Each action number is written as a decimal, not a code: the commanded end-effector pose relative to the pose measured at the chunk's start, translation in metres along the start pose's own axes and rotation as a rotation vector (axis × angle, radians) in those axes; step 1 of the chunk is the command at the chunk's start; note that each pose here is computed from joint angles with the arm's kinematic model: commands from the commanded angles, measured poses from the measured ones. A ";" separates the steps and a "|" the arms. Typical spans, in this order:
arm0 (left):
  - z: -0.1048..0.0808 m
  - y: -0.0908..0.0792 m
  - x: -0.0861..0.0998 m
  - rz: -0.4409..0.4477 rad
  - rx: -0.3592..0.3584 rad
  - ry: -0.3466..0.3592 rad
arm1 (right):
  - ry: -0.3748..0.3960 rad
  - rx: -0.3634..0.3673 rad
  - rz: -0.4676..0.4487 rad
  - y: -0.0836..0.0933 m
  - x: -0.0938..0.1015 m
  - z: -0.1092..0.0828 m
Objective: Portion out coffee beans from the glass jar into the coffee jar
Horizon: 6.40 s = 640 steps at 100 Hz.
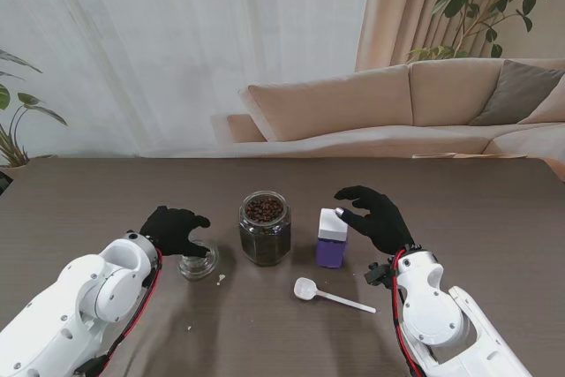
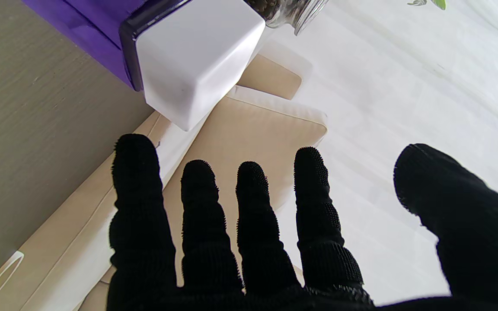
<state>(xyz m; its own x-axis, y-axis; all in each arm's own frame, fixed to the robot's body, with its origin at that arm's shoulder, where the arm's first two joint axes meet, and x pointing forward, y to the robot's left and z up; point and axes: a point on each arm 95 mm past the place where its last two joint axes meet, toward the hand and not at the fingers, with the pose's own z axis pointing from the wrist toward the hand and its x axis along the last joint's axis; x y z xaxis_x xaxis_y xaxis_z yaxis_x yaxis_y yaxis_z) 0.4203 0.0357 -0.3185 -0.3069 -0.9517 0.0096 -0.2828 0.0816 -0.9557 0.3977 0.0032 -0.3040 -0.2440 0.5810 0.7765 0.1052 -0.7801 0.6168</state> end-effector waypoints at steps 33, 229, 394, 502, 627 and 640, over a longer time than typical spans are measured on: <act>-0.026 -0.021 0.008 -0.365 0.161 0.115 | 0.003 0.010 0.000 -0.003 0.001 -0.001; -0.035 0.000 0.026 -0.765 0.303 0.284 | -0.045 0.472 -0.849 -0.016 0.011 0.069; 0.000 -0.037 0.060 -0.681 0.255 0.439 | 0.179 0.124 -0.533 0.027 0.147 0.062; 0.023 -0.063 0.086 -0.715 0.266 0.584 | 0.330 0.014 -0.280 -0.036 0.168 0.043; 0.036 -0.068 0.114 -1.033 0.474 0.616 | 0.231 -0.026 -0.171 -0.046 0.151 0.057; 0.034 -0.066 0.110 -0.999 0.468 0.602 | 0.229 -0.003 -0.195 -0.042 0.147 0.058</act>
<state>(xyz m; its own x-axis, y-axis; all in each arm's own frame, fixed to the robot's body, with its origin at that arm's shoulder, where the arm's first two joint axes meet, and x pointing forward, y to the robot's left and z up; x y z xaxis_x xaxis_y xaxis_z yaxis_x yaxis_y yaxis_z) 0.4397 -0.0734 -0.2759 -0.5158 -0.2670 0.8140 -0.2987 -0.8345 -0.4630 0.4129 0.1359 -0.1965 -0.4839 0.6357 0.6014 -0.0071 -0.6901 0.7237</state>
